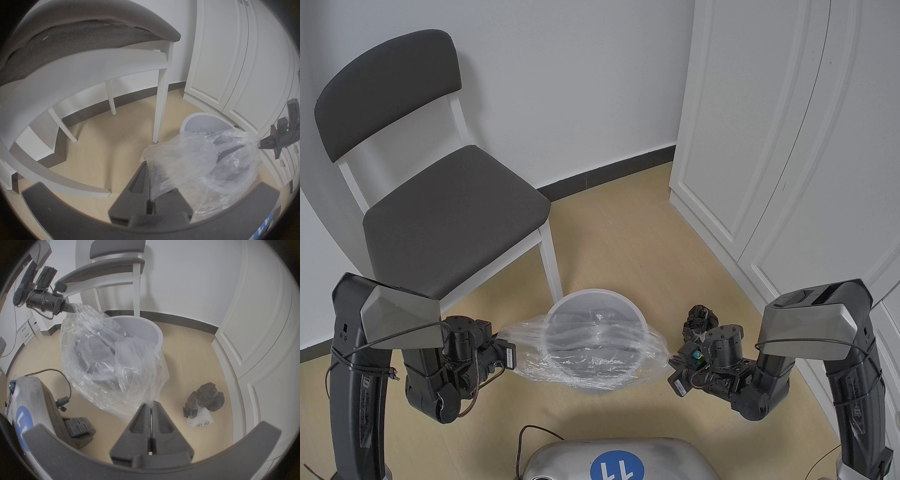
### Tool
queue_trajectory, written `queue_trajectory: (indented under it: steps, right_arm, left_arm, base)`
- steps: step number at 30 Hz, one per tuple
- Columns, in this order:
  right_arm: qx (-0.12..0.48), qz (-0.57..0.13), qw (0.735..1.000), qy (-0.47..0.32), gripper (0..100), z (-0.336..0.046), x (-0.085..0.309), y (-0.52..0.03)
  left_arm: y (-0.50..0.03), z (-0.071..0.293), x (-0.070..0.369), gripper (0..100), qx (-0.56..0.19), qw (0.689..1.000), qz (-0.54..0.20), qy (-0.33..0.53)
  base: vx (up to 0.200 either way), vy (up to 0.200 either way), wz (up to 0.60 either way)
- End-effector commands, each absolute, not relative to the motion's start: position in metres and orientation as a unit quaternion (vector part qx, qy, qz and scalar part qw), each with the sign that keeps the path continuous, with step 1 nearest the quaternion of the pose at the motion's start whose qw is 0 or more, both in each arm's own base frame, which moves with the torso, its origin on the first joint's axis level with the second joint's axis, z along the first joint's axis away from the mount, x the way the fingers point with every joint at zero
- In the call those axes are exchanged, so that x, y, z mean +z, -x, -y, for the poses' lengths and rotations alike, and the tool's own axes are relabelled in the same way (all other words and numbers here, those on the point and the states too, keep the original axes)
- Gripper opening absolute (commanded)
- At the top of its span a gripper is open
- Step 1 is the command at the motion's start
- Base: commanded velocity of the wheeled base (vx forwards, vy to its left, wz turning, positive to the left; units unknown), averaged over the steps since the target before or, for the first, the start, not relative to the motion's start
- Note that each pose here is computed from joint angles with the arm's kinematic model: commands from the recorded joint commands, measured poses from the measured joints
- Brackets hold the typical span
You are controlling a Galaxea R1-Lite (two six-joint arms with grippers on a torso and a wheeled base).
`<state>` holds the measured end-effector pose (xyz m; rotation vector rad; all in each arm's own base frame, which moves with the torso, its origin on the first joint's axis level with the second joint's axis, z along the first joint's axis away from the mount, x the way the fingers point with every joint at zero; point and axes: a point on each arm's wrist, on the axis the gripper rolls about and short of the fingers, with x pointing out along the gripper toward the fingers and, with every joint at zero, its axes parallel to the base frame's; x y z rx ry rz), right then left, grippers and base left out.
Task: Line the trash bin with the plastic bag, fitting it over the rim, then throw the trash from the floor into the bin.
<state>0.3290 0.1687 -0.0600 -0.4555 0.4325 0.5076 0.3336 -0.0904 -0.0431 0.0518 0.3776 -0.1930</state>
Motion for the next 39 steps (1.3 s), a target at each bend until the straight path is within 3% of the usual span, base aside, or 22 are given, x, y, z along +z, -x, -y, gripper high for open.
queue_trajectory:
  steps: [1, 6, 8, 15, 29, 39]
  right_arm:
    - [0.252, -0.219, 0.909, 0.248, 0, -0.155, -0.029, -0.312]
    - [0.262, -0.237, 0.896, 0.271, 0, -0.144, 0.001, -0.294]
    - [0.26, -0.231, 0.894, 0.283, 0, -0.133, 0.024, -0.284]
    - [0.255, -0.2, 0.893, 0.312, 0, -0.117, 0.051, -0.27]
    - [0.26, -0.201, 0.886, 0.327, 0, -0.115, 0.051, -0.262]
    - [0.273, -0.241, 0.855, 0.37, 0, -0.103, 0.043, -0.258]
  left_arm:
    - [-0.315, 0.085, -0.01, 0, -0.114, 0.977, -0.178, -0.021]
    - [-0.29, 0.079, 0.015, 0, -0.157, 0.967, -0.2, -0.017]
    - [-0.278, 0.073, 0.04, 0, -0.172, 0.962, -0.211, -0.014]
    - [-0.263, 0.06, 0.061, 0, -0.192, 0.952, -0.238, -0.023]
    - [-0.259, 0.057, 0.048, 0, -0.202, 0.934, -0.292, -0.04]
    - [-0.256, 0.057, 0.017, 0, -0.228, 0.903, -0.358, -0.063]
  base:
    - [0.0, 0.0, 0.0]
    - [0.0, 0.0, 0.0]
    - [0.0, 0.0, 0.0]
    - [0.0, 0.0, 0.0]
    - [0.0, 0.0, 0.0]
    - [0.0, 0.0, 0.0]
